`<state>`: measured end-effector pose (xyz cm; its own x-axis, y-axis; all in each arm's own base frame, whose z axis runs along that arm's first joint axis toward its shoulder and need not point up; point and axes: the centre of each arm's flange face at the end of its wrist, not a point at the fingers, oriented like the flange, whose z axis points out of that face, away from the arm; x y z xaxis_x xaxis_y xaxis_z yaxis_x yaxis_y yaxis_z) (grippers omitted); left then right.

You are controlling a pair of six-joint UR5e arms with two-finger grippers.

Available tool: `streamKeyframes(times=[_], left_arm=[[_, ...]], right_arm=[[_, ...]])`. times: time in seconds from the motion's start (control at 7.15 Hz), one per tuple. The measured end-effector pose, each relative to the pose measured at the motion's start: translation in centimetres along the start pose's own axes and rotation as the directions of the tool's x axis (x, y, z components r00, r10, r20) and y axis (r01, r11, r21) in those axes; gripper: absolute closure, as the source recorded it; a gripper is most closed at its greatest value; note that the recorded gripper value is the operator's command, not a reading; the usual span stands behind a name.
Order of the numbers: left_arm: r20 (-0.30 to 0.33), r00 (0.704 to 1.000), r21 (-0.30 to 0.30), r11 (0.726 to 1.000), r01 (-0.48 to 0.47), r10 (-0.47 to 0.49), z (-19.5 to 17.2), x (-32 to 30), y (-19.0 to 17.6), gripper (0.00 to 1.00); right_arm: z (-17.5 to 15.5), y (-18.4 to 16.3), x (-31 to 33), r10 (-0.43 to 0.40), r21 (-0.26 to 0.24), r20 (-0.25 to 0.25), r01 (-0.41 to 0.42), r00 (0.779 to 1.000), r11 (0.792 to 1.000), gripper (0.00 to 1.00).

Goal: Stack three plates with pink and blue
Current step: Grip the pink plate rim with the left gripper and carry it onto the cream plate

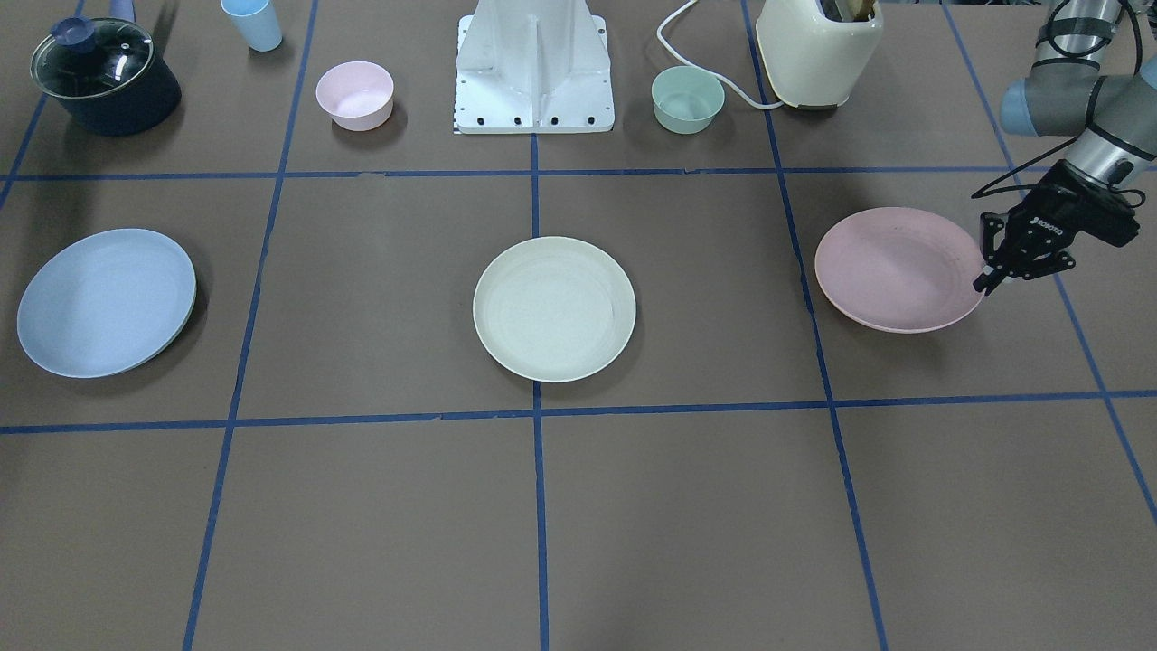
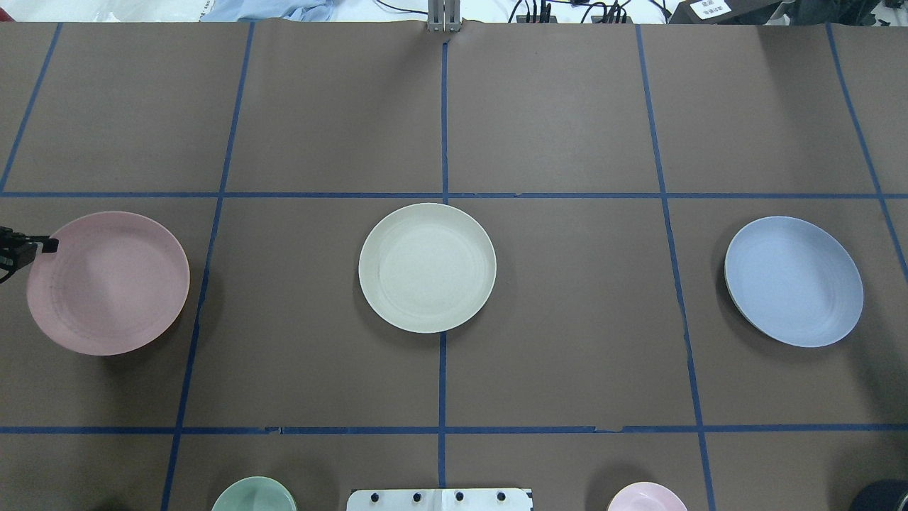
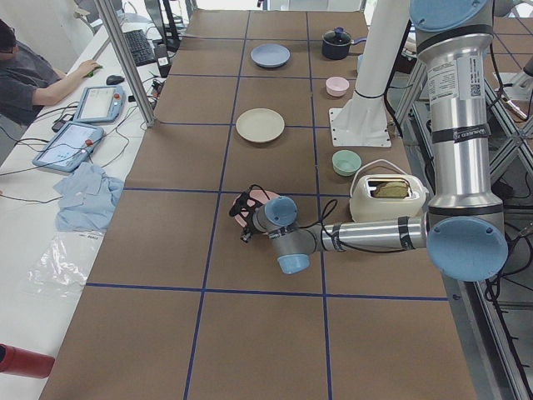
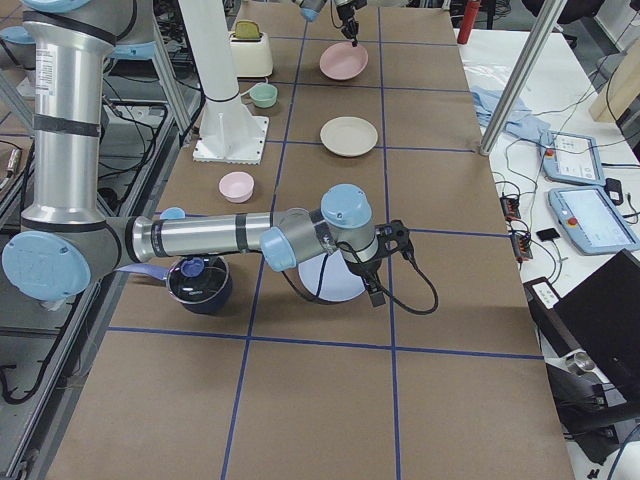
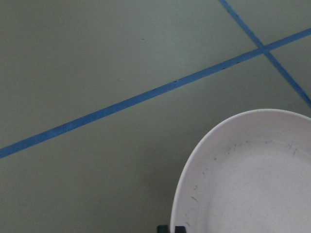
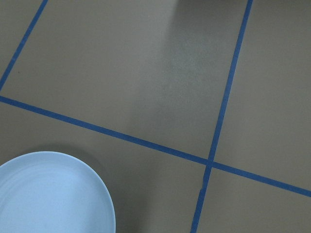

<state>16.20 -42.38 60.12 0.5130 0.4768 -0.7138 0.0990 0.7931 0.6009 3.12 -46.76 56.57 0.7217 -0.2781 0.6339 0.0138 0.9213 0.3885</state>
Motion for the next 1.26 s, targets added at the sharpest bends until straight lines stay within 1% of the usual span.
streamKeyframes(times=[0.14, 0.28, 0.42, 0.56, 0.7, 0.84, 0.98, 1.12, 1.26], left_arm=[[-0.010, 1.000, -0.004, 1.000, 0.015, -0.015, -0.7, 2.4, -4.2, 1.00], [-0.002, 0.999, -0.015, 0.999, 0.036, -0.036, -1.3, 5.9, -9.2, 1.00], [0.001, 0.997, -0.015, 0.997, 0.076, -0.076, -1.8, 9.3, -13.3, 1.00], [-0.026, 0.991, -0.009, 0.991, 0.133, -0.134, -0.9, 13.3, -16.1, 1.00], [-0.064, 0.981, -0.019, 0.983, 0.183, -0.184, 1.7, 18.1, -17.5, 1.00], [-0.097, 0.965, -0.034, 0.970, 0.240, -0.243, 5.5, 24.1, -18.4, 1.00], [-0.100, 0.951, -0.050, 0.956, 0.289, -0.293, 9.0, 29.5, -19.2, 1.00], [-0.082, 0.941, -0.057, 0.944, 0.324, -0.328, 12.0, 33.5, -19.6, 1.00], [-0.060, 0.934, -0.061, 0.935, 0.348, -0.352, 14.7, 36.0, -19.5, 1.00]], right_arm=[[0.0, 0.0, 0.0, 0.000, 0.000, 0.000, 0.000, 1.000, 1.000, 0.00], [0.0, 0.0, 0.0, 0.000, 0.000, -0.001, 0.000, 1.000, 1.000, 0.00], [0.0, 0.0, 0.0, 0.001, 0.000, 0.000, -0.001, 1.000, 1.000, 0.00], [0.0, 0.0, 0.0, 0.001, 0.000, -0.001, -0.001, 1.000, 1.000, 0.00], [0.0, 0.0, 0.0, 0.002, 0.000, -0.001, -0.002, 1.000, 1.000, 0.00], [0.0, 0.0, 0.0, 0.002, 0.000, -0.001, -0.002, 1.000, 1.000, 0.00], [0.0, 0.0, 0.0, 0.002, 0.000, -0.001, -0.002, 1.000, 1.000, 0.00], [0.0, -0.1, 0.0, 0.002, 0.001, -0.001, -0.002, 1.000, 1.000, 0.00], [0.0, -0.1, 0.0, 0.002, 0.001, -0.002, -0.002, 1.000, 1.000, 0.00]])
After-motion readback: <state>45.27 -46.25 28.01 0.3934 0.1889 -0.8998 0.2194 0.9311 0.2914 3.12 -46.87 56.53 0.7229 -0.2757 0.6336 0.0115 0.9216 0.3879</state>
